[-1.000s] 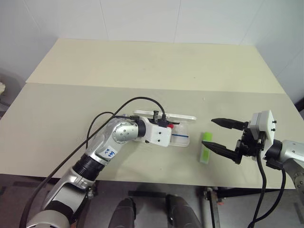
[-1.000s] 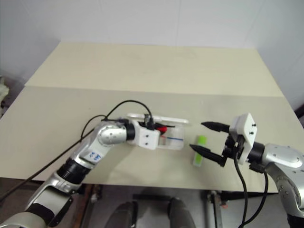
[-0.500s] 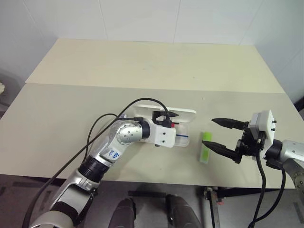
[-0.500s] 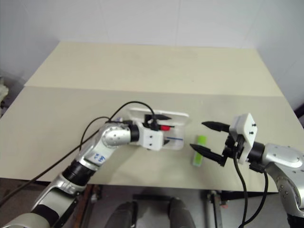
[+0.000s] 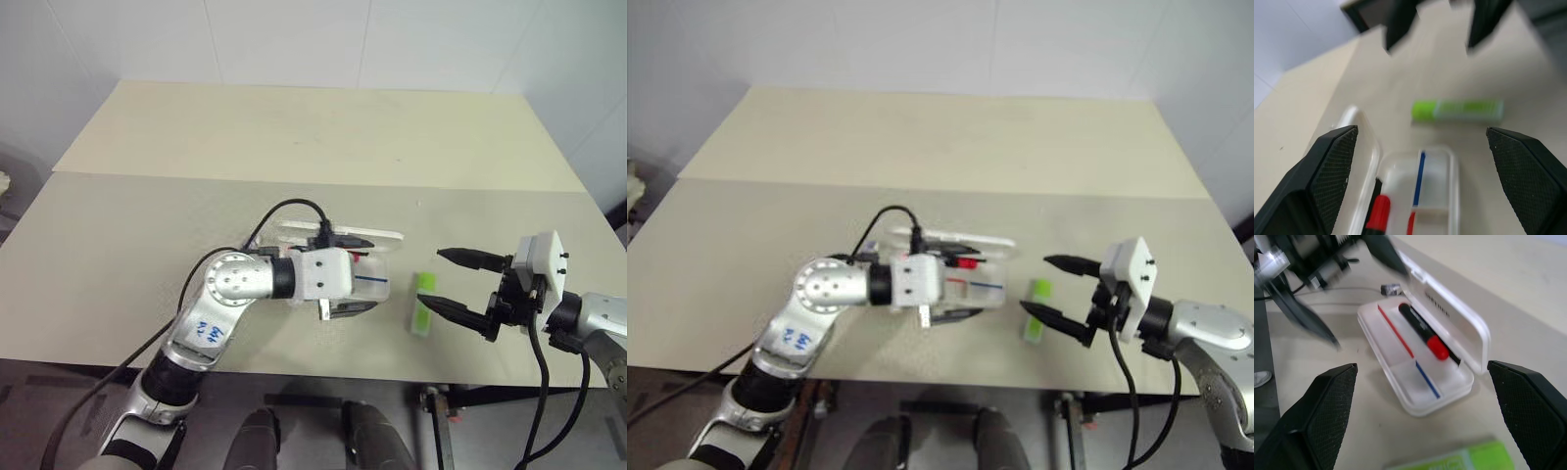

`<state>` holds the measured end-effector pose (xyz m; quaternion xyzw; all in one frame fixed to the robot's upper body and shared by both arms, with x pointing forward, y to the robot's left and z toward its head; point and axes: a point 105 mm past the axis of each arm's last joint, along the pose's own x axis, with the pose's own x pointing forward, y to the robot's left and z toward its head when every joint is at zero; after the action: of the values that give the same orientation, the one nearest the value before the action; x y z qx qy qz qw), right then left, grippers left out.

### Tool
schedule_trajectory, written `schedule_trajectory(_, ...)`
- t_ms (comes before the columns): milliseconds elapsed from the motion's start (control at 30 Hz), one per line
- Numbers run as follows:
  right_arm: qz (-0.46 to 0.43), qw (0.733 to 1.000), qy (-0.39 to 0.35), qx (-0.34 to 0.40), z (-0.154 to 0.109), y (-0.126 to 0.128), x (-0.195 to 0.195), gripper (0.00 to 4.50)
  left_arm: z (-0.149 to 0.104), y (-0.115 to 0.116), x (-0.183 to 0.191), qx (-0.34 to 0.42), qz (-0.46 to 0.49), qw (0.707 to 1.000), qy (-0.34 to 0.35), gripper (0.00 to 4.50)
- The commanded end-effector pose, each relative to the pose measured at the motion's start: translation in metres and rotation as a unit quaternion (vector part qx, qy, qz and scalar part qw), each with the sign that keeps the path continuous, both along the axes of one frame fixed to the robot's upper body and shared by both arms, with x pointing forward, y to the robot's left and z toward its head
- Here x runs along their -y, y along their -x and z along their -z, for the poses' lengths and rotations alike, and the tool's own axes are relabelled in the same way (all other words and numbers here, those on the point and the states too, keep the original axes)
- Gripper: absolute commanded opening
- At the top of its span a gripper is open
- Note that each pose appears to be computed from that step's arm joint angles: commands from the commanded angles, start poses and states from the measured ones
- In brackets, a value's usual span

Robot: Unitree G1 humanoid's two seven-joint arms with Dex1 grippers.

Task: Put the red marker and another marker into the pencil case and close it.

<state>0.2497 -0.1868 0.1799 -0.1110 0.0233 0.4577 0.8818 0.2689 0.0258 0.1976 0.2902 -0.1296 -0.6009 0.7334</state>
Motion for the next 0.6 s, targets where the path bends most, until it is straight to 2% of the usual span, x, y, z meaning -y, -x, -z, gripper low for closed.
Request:
schedule_trajectory(33, 0.029, 0.999, 0.005, 0.012, -0.005, 0.001, 0.006, 4.50, -0.003, 0.009, -0.020, -0.015, 0.011, 1.000, 0.014, 4.46)
schedule_trajectory(200, 0.065, 0.998, -0.006, 0.001, 0.006, 0.002, 0.008, 4.50, 0.001, 0.013, -0.047, -0.020, 0.022, 0.999, 0.032, 4.46)
schedule_trajectory(300, 0.092, 0.996, -0.012, -0.004, 0.015, 0.003, 0.009, 4.50, -0.016, 0.031, -0.062, -0.039, 0.087, 0.989, 0.113, 4.46)
schedule_trajectory(433, 0.161, 0.986, -0.019, -0.025, 0.030, -0.001, 0.010, 4.50, -0.027, 0.037, -0.086, -0.051, 0.113, 0.975, 0.182, 4.46)
schedule_trajectory(600, 0.200, 0.979, -0.033, -0.029, 0.034, 0.000, -0.003, 4.50, -0.019, 0.037, -0.119, -0.092, 0.112, 0.973, 0.180, 4.46)
